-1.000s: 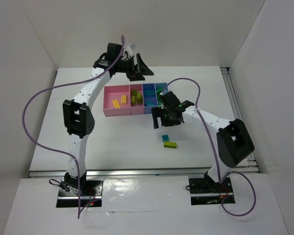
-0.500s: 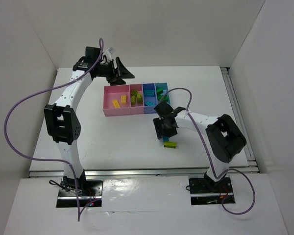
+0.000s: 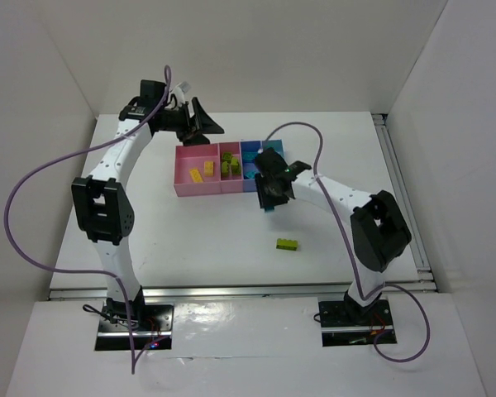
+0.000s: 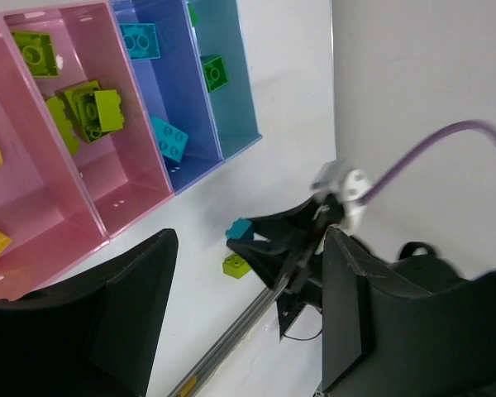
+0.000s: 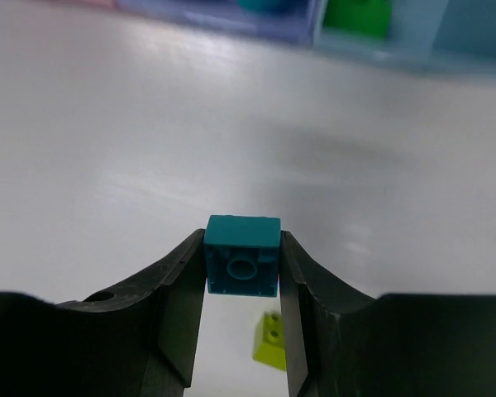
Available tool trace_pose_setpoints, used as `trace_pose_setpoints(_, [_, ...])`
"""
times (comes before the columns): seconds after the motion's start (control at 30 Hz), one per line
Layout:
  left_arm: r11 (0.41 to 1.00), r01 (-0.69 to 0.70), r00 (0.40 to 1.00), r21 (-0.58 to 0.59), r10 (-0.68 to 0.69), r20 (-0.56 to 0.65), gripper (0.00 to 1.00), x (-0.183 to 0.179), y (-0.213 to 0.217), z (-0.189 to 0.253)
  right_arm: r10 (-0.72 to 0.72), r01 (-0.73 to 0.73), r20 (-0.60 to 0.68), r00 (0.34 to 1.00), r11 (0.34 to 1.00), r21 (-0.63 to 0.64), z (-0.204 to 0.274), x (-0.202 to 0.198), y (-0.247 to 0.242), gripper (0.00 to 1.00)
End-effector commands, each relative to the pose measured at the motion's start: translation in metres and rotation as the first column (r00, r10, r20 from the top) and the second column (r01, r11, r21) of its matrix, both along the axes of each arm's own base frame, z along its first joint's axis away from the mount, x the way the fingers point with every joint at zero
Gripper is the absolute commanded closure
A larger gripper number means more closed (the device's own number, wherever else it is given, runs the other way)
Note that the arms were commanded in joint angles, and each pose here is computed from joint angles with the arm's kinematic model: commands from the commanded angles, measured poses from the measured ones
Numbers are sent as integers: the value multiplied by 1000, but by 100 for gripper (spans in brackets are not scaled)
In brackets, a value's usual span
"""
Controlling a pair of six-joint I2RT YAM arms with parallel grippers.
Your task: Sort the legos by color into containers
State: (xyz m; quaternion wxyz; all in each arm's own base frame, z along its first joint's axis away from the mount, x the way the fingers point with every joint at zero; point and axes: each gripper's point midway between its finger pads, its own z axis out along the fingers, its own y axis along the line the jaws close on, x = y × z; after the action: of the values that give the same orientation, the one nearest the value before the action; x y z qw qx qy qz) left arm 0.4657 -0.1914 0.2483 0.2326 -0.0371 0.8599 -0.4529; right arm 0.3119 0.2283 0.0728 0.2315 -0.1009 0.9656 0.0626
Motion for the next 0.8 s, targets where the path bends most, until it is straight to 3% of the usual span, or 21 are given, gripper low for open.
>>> trace_pose_setpoints(0.0, [1000, 15, 995, 3, -15, 95, 28, -14, 8, 33, -16, 15, 144, 989, 1000, 5, 41, 54, 9, 77])
trace_pose_setpoints(0.1, [999, -25, 997, 29, 23, 71, 28, -14, 23, 20, -25, 18, 225, 974, 999, 33, 68, 95, 15, 75])
trace_pose_setpoints(0.23, [998, -51, 997, 37, 49, 53, 28, -18, 33, 14, -28, 14, 258, 966, 998, 58, 65, 144, 23, 73])
trace_pose_setpoints(0.3, [999, -40, 998, 36, 38, 41, 28, -21, 32, 11, -29, 5, 291, 956, 997, 80, 75, 164, 30, 65])
trace_pose_setpoints(0.37, [999, -40, 998, 36, 38, 41, 28, -21, 32, 11, -12, -8, 276, 961, 997, 71, 62, 173, 38, 43])
trace_pose_setpoints(0.5, [999, -34, 999, 41, 33, 25, 28, -26, 33, 5, -22, -7, 335, 942, 996, 84, 83, 184, 40, 24])
trace_pose_setpoints(0.6, [999, -30, 999, 30, 30, 16, 28, -31, 31, 7, -63, 25, 398, 915, 995, 100, 112, 175, 26, 26])
trace_pose_setpoints(0.63, [999, -37, 999, 36, 36, 16, 28, -30, 32, 6, -72, 44, 373, 925, 996, 83, 95, 163, 17, 32])
trace_pose_setpoints(0.67, [999, -32, 999, 41, 31, 14, 28, -31, 33, 2, -96, 61, 396, 913, 993, 101, 115, 150, 7, 34])
trace_pose_setpoints(0.7, [998, -43, 999, 51, 42, 24, 28, -30, 34, 5, -85, 65, 350, 933, 996, 67, 90, 130, -4, 35])
trace_pose_setpoints(0.77, [998, -38, 999, 56, 37, 21, 28, -32, 35, 3, -115, 86, 354, 928, 991, 99, 104, 103, -18, 35])
